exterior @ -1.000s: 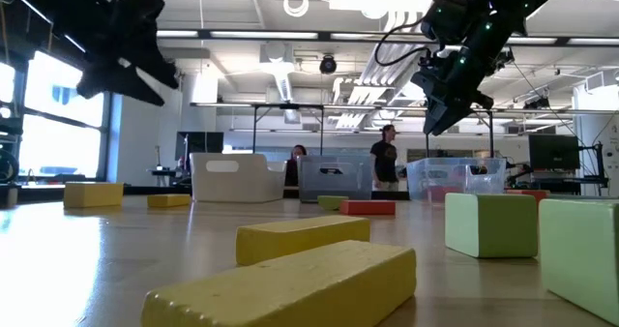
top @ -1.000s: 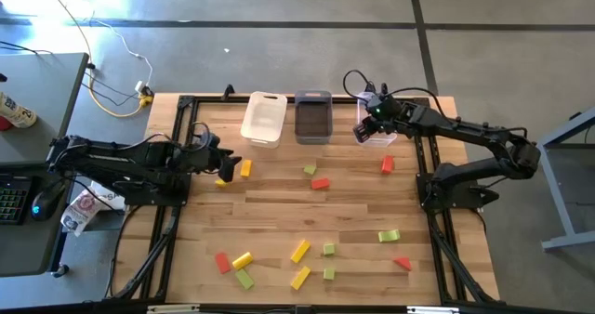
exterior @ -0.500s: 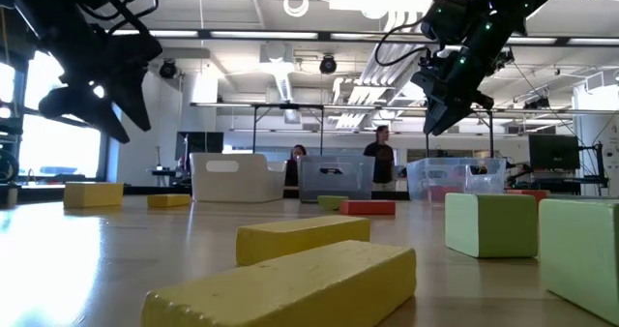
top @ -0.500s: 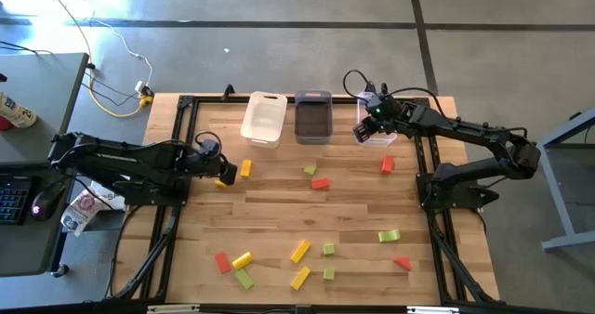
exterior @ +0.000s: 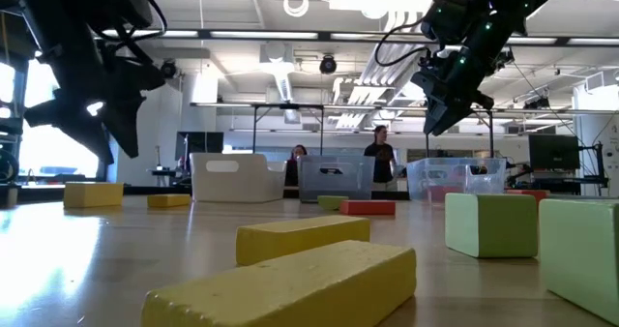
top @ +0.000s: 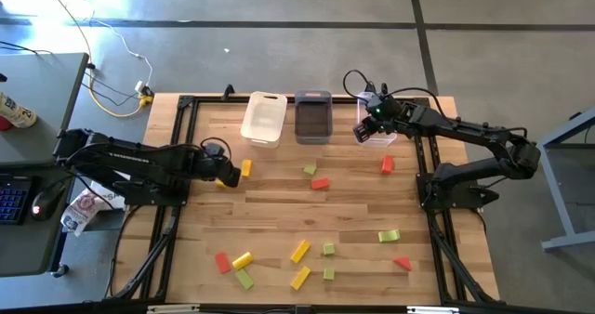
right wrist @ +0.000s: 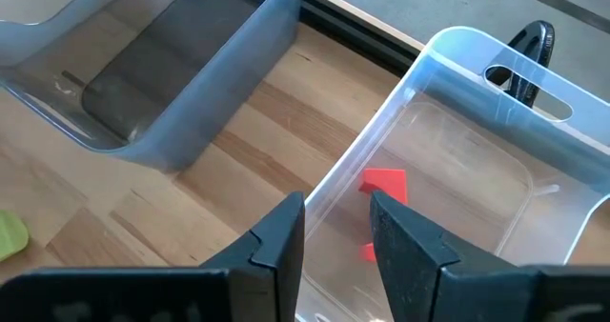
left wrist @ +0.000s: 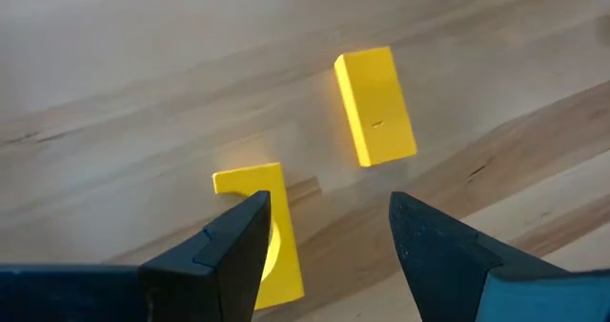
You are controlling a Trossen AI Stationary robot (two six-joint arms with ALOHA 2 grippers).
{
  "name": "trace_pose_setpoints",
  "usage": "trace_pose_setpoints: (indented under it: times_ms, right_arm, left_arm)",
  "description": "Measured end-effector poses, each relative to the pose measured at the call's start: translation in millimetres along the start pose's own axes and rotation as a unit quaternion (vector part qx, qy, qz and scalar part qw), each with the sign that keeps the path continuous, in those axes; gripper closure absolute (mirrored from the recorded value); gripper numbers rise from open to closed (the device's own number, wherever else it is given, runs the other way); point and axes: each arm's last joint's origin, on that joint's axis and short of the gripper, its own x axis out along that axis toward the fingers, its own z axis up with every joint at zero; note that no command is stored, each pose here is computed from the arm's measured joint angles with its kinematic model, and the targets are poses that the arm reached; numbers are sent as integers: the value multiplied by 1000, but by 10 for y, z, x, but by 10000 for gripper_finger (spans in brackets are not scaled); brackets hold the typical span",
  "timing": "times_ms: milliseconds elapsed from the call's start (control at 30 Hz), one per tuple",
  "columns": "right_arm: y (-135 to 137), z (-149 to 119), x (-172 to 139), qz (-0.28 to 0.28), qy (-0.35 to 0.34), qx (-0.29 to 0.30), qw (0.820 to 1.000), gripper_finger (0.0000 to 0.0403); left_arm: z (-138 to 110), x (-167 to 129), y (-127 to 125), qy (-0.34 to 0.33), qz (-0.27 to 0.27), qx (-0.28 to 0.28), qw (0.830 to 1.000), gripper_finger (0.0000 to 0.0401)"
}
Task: Sort & place blocks by color
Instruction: Put the yellow block into the white bin
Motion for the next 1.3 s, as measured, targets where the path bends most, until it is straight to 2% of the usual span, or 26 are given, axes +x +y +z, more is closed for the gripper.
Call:
trace_pose_setpoints:
  times_ms: [633, 1067, 1300]
  right_arm:
    - [-3, -9, 1, -2, 5, -1, 1000, 293]
    - [-3, -11, 1, -2, 5, -2, 1000, 293]
    - [-7, -23, 1, -4, 12, -5, 1000, 293]
  left_arm:
    - [-62, 184, -45, 36, 54, -4, 998, 199]
    - [-123, 351, -62, 62, 105, 26, 992, 200]
    - [-136, 397, -63, 63, 120, 39, 990, 237]
